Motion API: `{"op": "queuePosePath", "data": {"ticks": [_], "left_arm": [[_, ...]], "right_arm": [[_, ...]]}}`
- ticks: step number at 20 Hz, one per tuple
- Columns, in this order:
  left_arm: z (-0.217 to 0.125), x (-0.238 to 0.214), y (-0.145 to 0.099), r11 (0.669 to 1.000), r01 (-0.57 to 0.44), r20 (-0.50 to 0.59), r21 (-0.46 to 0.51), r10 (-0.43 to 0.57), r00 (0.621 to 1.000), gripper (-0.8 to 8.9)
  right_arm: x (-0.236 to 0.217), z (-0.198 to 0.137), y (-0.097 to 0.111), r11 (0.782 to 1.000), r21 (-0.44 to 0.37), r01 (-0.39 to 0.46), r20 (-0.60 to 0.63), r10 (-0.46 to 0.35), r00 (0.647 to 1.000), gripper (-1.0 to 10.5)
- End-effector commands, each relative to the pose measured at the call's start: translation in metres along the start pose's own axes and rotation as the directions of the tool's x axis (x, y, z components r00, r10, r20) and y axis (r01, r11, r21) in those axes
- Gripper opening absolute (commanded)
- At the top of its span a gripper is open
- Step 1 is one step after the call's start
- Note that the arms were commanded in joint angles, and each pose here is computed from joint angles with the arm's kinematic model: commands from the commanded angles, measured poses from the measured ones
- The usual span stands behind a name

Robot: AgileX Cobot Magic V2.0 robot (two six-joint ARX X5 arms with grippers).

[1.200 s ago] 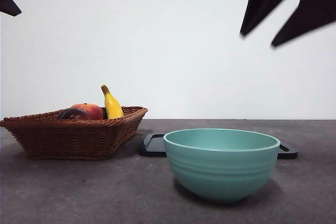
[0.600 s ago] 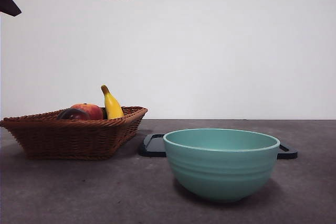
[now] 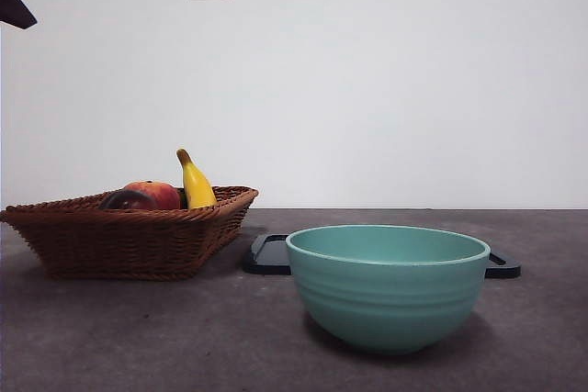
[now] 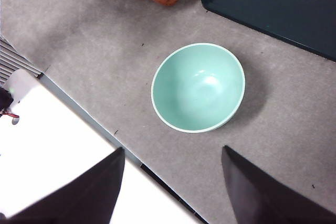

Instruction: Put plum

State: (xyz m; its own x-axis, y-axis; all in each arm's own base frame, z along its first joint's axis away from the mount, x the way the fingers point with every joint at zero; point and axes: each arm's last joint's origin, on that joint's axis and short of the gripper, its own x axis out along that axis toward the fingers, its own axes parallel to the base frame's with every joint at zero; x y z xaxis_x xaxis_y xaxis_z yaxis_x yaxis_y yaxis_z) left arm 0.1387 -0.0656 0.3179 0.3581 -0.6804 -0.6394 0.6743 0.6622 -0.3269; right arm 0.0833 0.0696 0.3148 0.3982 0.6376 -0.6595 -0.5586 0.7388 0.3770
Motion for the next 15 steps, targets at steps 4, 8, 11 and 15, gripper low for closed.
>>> {"op": "queuePosePath", "data": {"ticks": [4,8,11,15], "left_arm": [[0.0024,0.0001,-0.0007,1.000,0.007,0.003,0.014,-0.007,1.000,0.00],[0.0024,0.0001,-0.0007,1.000,0.007,0.004,0.014,-0.007,1.000,0.08],[0.0026,0.0001,-0.0007,1.000,0.007,0.006,0.016,-0.007,1.000,0.08],[0.0027,0.0001,-0.0007,1.000,0.007,0.007,0.016,-0.007,1.000,0.08]], "right_arm": [[-0.0024,0.0037,0.0025,1.000,-0.027,-0.010,0.015,0.010,1.000,0.1],[-0.0024,0.0039,0.0024,0.999,-0.042,-0.004,0.019,0.004,1.000,0.1],[-0.0025,0.0039,0.0024,0.999,-0.041,-0.004,0.019,0.005,1.000,0.1],[-0.0025,0.0039,0.0024,0.999,-0.041,-0.004,0.019,0.005,1.000,0.1]]}}
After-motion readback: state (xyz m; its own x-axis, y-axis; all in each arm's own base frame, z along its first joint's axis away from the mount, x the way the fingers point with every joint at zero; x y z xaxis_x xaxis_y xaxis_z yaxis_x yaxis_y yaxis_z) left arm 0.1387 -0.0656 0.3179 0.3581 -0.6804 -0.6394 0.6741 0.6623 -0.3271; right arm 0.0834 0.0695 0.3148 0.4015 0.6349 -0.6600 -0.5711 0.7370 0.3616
